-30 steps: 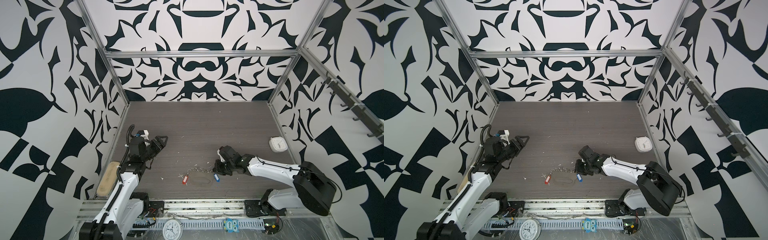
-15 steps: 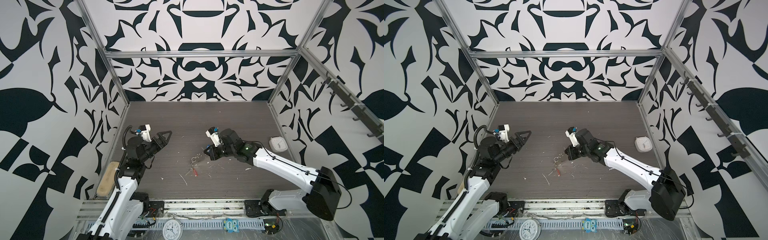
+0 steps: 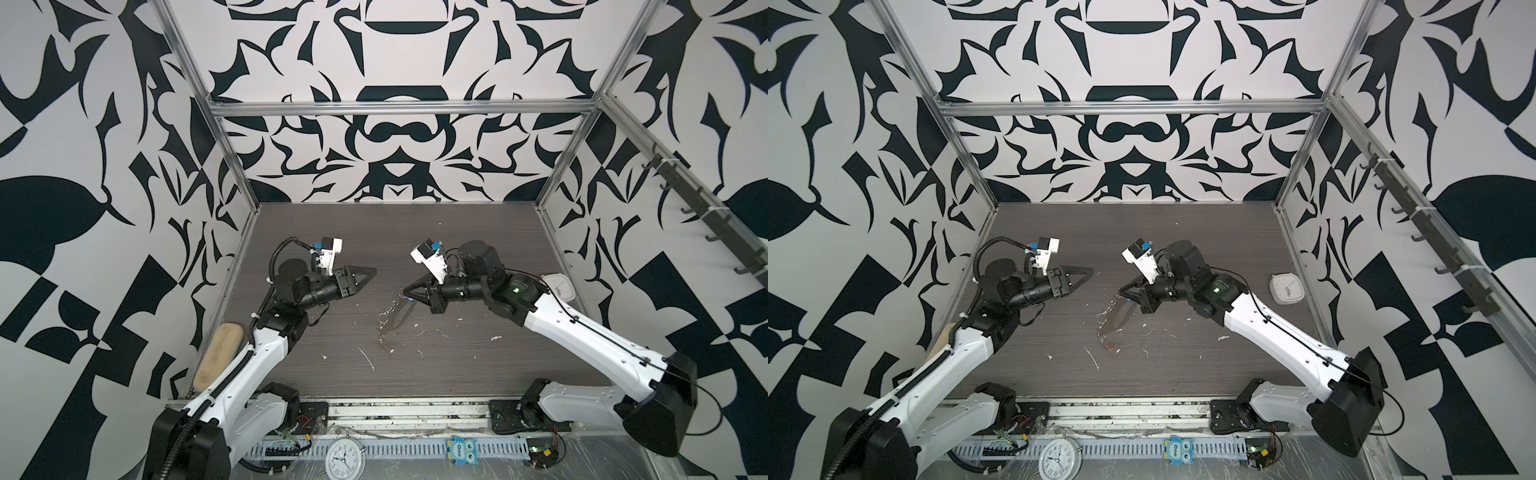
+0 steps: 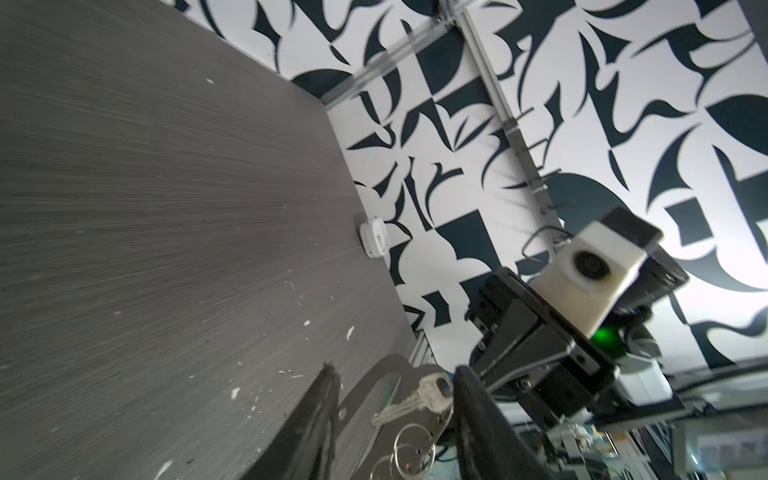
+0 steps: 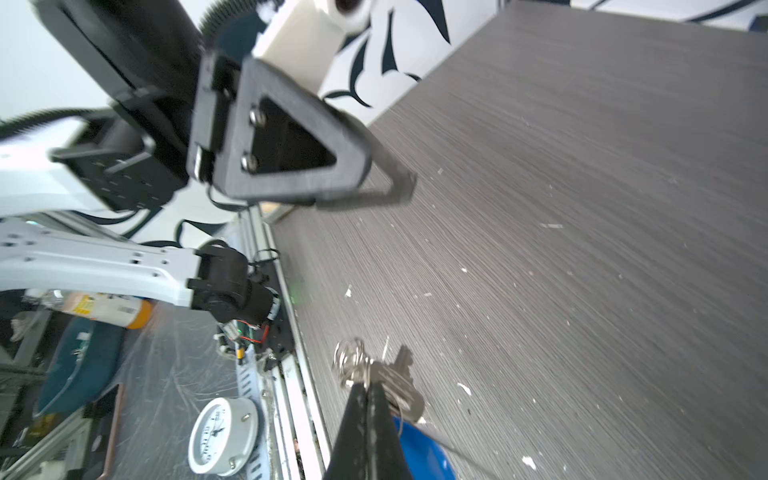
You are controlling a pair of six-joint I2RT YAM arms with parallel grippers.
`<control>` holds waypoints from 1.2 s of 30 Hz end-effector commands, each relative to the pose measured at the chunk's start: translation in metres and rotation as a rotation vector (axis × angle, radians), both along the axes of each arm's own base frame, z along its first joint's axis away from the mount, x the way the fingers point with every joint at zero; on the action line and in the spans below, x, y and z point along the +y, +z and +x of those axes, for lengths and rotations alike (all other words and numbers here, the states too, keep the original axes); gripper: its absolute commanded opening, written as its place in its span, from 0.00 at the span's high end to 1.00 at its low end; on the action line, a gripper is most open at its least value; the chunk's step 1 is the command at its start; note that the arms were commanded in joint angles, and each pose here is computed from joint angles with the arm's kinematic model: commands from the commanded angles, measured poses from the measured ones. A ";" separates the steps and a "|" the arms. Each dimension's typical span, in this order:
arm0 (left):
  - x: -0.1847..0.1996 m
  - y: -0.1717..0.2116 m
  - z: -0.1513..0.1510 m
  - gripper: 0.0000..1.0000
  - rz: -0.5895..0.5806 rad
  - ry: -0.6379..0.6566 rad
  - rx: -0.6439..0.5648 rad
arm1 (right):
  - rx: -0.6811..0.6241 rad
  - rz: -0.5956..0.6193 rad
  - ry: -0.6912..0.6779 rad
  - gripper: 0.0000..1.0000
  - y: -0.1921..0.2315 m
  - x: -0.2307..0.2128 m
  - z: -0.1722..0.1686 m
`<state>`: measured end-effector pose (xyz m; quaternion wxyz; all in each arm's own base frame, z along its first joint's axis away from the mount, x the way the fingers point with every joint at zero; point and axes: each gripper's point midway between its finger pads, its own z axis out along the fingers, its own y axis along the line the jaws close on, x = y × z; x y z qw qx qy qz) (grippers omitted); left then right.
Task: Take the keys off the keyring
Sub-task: 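Raise the keyring bundle with the right gripper while the left gripper reaches toward it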
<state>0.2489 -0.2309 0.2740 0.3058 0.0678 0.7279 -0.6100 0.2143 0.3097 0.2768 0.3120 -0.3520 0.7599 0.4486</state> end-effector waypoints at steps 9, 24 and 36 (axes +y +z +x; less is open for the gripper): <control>-0.039 0.047 -0.046 0.64 -0.012 -0.239 -0.263 | -0.066 0.187 0.205 1.00 0.054 0.007 -0.018; -0.046 0.034 -0.057 0.71 0.105 -0.254 -0.276 | -0.081 0.202 0.157 1.00 0.062 0.001 -0.010; -0.046 0.035 -0.054 0.64 0.124 -0.240 -0.293 | -0.068 0.199 0.156 1.00 0.059 0.001 -0.011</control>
